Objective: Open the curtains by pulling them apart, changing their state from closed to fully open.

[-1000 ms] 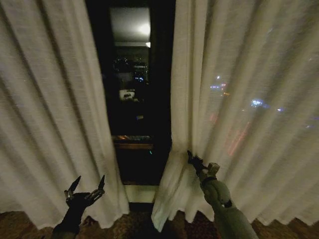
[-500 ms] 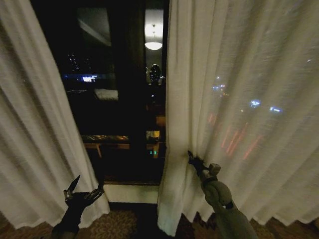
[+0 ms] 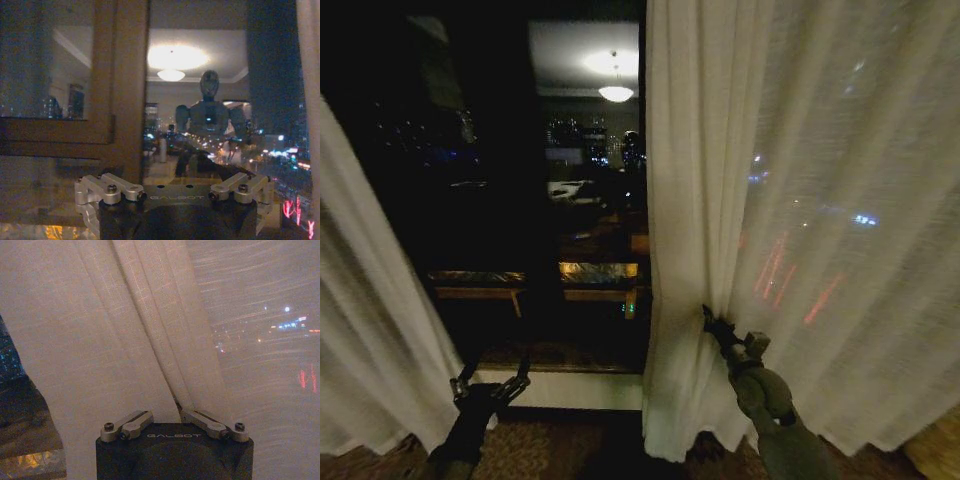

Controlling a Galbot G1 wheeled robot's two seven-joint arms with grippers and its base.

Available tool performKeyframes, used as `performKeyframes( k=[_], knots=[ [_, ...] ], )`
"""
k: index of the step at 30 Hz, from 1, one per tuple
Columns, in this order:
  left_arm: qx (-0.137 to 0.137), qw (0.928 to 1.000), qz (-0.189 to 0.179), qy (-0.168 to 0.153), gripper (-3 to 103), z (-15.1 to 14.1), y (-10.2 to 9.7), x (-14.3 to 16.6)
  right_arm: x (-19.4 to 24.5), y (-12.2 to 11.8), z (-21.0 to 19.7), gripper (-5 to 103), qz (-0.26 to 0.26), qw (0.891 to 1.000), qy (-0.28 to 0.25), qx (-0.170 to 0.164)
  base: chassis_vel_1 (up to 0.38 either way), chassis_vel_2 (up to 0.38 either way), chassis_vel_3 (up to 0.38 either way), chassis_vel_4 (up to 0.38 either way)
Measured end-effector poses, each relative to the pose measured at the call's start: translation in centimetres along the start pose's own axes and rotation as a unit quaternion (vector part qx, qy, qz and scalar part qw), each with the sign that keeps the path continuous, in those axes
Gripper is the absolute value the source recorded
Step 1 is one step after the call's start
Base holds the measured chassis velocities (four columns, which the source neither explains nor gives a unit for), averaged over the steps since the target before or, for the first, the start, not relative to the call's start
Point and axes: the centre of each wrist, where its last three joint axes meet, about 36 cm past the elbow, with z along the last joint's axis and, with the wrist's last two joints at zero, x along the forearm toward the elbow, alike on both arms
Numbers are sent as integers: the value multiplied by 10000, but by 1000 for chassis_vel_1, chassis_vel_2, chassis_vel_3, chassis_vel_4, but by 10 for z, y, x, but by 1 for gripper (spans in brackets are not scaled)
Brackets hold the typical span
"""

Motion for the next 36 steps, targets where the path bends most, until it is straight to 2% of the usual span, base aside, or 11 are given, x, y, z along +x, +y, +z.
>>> performKeyframes(
  k=[36],
  knots=[
    [23, 10000, -11, 48, 100, 7, 2, -3, -2, 3, 2, 0, -37, 10000, 21, -2, -322, -382, 325, 382]
  ],
)
